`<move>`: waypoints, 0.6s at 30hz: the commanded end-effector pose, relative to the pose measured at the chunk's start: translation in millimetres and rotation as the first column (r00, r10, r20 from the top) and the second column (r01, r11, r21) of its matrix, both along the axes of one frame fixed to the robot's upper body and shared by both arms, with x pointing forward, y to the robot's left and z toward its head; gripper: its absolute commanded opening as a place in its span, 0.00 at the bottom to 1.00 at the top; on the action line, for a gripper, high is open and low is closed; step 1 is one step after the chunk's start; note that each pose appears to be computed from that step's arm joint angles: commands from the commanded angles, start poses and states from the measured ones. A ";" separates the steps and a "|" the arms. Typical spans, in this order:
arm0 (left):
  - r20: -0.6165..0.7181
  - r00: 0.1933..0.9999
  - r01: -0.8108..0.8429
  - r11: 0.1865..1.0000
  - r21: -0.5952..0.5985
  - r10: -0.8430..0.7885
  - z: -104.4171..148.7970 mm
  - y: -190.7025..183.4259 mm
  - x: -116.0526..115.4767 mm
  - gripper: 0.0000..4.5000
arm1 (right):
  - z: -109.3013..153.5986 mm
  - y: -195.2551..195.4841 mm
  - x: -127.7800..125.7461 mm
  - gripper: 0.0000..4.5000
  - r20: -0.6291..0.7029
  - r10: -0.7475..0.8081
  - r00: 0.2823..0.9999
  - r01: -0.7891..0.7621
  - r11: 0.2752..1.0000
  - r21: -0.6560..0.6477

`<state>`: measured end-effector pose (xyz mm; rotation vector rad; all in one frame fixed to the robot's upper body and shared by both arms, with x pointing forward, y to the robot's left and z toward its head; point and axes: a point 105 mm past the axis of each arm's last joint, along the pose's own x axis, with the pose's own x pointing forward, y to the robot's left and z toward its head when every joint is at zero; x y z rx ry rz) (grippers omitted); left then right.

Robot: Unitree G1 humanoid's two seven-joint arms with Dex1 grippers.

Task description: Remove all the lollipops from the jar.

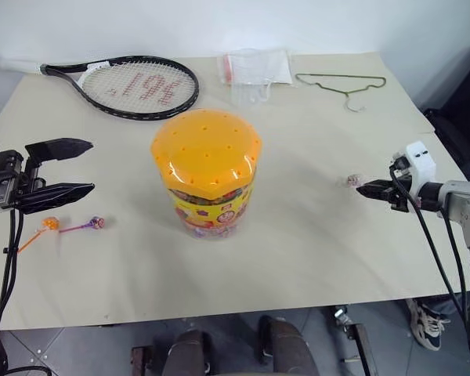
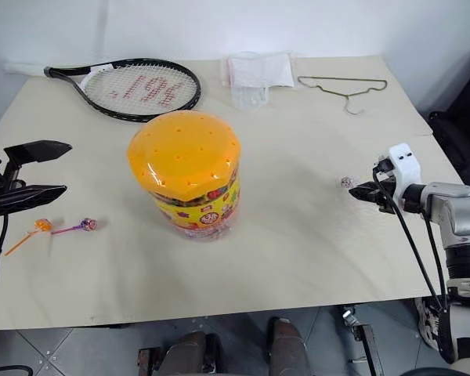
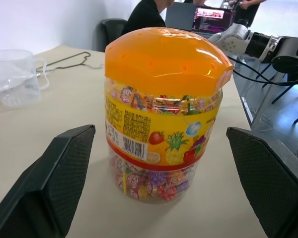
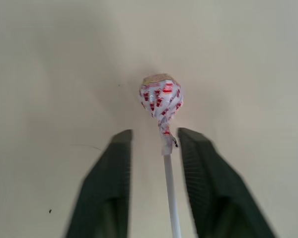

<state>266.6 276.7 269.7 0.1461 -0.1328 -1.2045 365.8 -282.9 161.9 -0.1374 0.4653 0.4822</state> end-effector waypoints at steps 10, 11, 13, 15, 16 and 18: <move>-0.021 0.984 -0.177 0.984 0.034 0.178 -8.7 12.1 9.2 1.00 | 73.0 25.5 -46.5 0.99 0.318 0.247 0.915 -0.261 0.965 0.002; -0.020 0.984 -0.177 0.984 0.036 0.178 -9.9 12.5 9.1 1.00 | 77.1 34.5 -55.1 0.99 0.340 0.307 0.889 -0.320 0.947 -0.019; -0.007 0.988 -0.156 0.987 0.048 0.156 -12.4 12.5 5.8 1.00 | 76.6 50.6 -69.9 0.99 0.339 0.423 0.841 -0.430 0.901 -0.056; -0.012 0.986 -0.164 0.985 0.050 0.165 -14.1 15.1 4.3 1.00 | 70.1 62.5 -78.4 0.99 0.315 0.509 0.801 -0.511 0.855 -0.082; -0.019 0.984 -0.177 0.983 0.052 0.178 -15.8 17.3 3.7 1.00 | 64.5 66.9 -80.9 0.99 0.297 0.546 0.783 -0.544 0.833 -0.099; -0.038 0.977 -0.209 0.976 0.052 0.211 -19.8 22.2 3.4 1.00 | 53.4 72.9 -81.6 0.99 0.270 0.597 0.756 -0.587 0.800 -0.126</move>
